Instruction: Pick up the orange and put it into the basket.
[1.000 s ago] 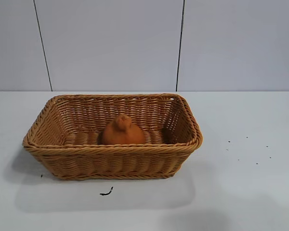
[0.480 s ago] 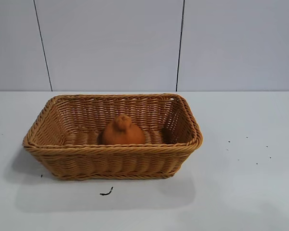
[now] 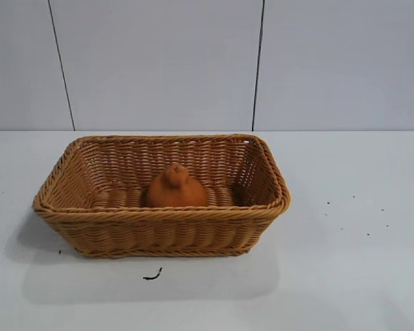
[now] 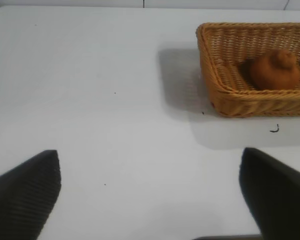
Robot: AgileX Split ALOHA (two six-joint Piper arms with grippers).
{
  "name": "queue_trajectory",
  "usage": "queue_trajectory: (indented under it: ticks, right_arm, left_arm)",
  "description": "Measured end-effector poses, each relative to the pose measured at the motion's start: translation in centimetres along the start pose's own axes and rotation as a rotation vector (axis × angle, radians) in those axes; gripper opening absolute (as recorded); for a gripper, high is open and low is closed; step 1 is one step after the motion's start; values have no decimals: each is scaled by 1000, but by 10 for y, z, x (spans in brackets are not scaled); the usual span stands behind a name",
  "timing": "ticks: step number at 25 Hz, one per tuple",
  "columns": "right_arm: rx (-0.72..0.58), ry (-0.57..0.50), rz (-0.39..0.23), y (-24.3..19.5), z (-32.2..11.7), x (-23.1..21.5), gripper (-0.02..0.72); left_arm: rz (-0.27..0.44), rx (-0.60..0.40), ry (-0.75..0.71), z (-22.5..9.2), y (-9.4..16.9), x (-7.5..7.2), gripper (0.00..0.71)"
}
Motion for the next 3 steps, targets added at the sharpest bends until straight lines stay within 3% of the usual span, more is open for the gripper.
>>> queue_trajectory:
  ticks: [3]
  right_arm:
    - [1,0,0,0,0,0,610]
  left_arm:
    - [0,0,0,0,0,0,697]
Point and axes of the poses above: a point on each arm's last joint axis where the gripper is mounted, y pointing back along that axis away from the gripper, x along the wrist's bending axis when the last joint is at zero, z = x × y, the point moved 8 cm from there along -y, pointing out along that axis toward the gripper, and after that the axes turned 2 degrees about y, right-handed, at the moved point
